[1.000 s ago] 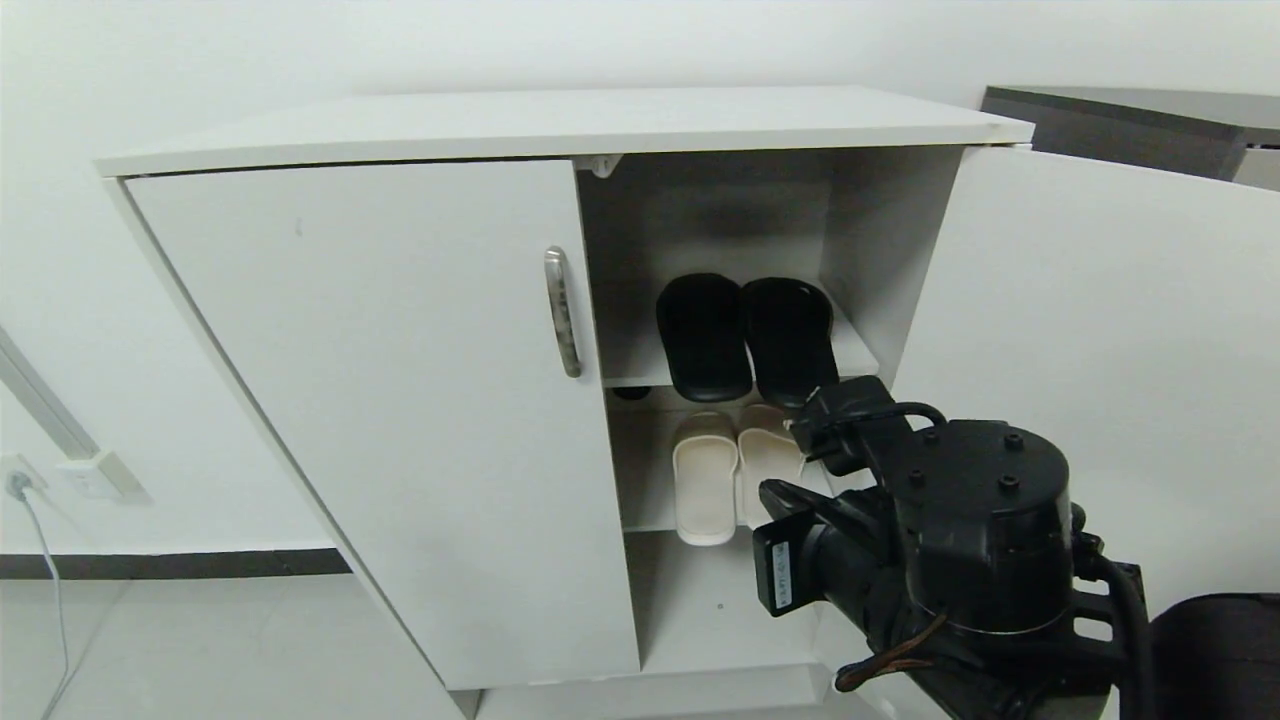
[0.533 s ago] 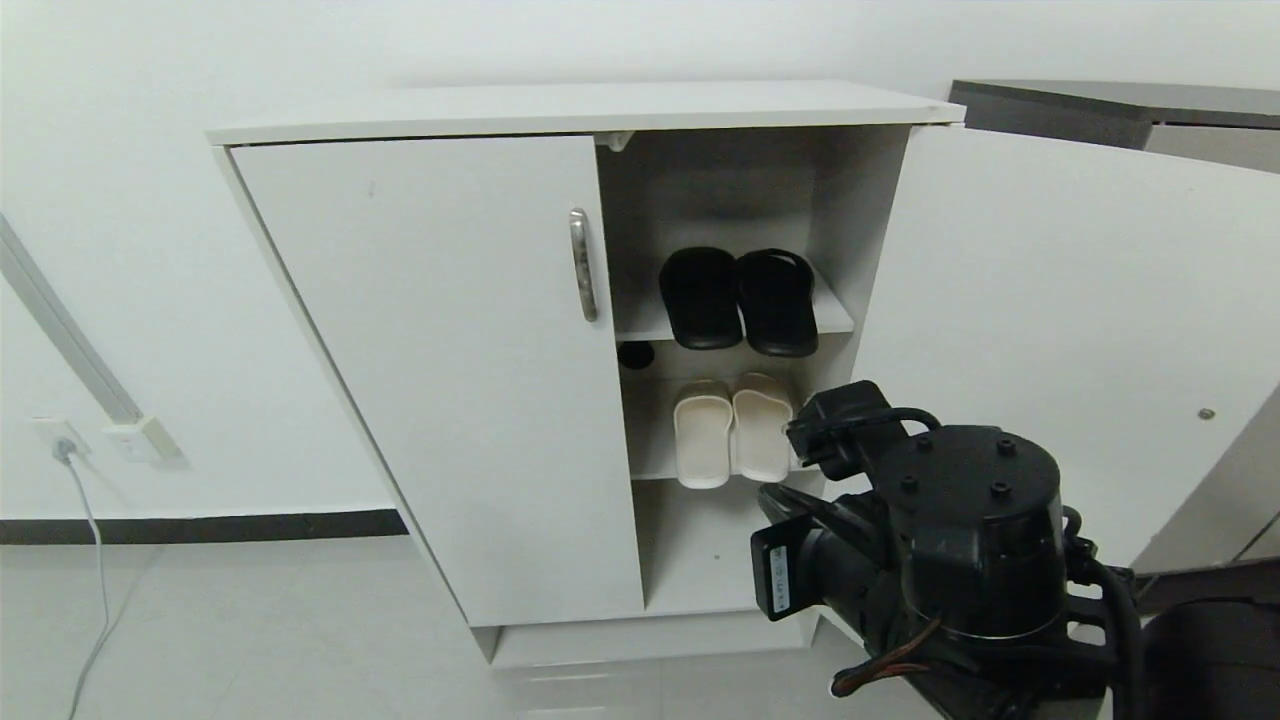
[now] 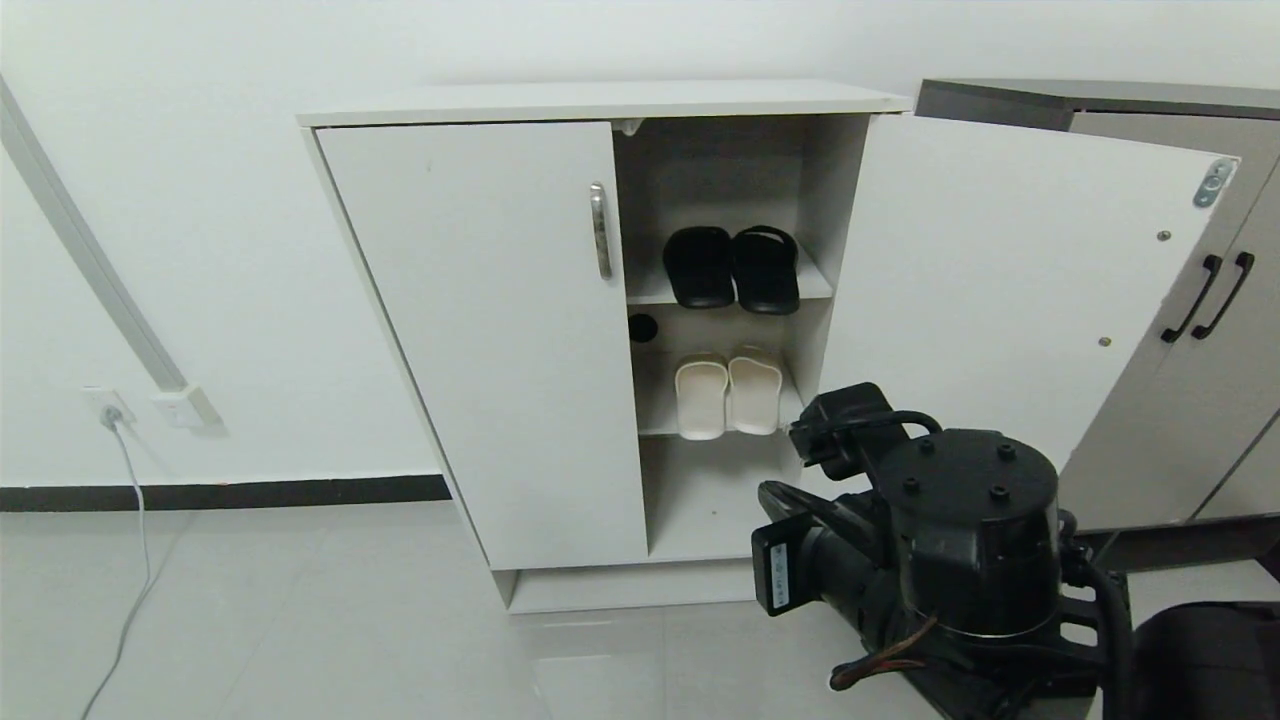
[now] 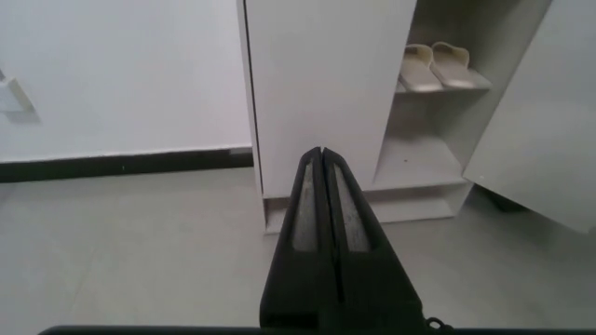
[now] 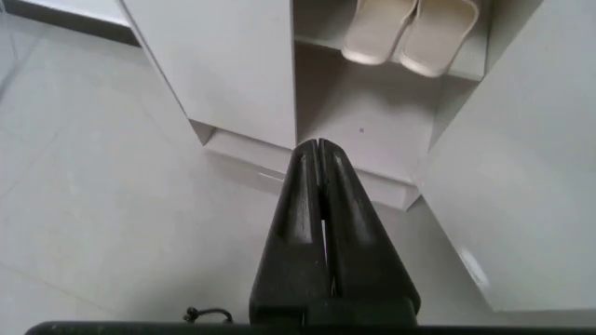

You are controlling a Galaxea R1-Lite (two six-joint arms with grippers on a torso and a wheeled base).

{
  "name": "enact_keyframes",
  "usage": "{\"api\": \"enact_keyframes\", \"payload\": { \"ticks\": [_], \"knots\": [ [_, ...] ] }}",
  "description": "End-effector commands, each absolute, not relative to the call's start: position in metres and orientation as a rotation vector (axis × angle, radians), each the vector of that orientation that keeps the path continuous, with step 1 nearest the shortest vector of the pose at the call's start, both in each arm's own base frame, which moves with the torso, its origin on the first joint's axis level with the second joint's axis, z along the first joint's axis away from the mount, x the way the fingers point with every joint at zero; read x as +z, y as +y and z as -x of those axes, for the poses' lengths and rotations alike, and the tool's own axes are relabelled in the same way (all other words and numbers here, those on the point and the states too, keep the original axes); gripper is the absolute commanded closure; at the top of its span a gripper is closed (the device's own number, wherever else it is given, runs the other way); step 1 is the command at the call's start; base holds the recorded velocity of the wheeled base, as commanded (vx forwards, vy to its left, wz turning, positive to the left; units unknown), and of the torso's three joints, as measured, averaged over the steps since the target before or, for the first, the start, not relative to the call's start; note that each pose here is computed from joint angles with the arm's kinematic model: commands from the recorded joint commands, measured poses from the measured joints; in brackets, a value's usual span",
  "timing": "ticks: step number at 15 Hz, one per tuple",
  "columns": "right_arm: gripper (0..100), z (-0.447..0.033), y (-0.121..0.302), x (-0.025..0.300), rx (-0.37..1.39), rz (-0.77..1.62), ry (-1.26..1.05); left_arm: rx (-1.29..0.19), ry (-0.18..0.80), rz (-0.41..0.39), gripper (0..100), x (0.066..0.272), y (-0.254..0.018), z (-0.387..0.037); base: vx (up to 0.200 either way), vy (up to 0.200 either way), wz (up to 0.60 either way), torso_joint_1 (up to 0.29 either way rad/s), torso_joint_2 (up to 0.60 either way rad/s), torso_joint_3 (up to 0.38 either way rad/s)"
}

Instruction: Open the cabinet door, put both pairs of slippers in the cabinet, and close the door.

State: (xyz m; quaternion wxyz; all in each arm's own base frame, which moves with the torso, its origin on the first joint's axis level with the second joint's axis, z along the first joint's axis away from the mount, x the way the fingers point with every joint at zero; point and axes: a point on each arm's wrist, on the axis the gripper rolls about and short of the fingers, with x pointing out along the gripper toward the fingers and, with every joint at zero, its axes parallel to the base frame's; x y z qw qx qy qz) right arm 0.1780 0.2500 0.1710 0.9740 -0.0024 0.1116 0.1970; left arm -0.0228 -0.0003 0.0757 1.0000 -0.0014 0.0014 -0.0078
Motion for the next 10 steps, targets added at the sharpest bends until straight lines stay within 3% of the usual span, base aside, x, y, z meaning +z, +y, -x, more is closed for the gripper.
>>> {"api": "enact_keyframes", "payload": {
  "ticks": [1, 10],
  "knots": [
    [100, -0.1833, 0.2482, 0.1619, 0.381, 0.029, 0.237, -0.015, 0.003, 0.003, 100, 0.0756, -0.0003, 0.0228, 0.0, 0.0, 0.0, 0.0, 0.0, 0.0],
    [100, -0.1856, 0.2432, 0.1566, 0.366, 0.049, 0.245, -0.014, 0.005, 0.003, 100, 0.0755, -0.0002, 0.0228, 0.0, 0.0, 0.0, 0.0, 0.0, 0.0]
  ]
}}
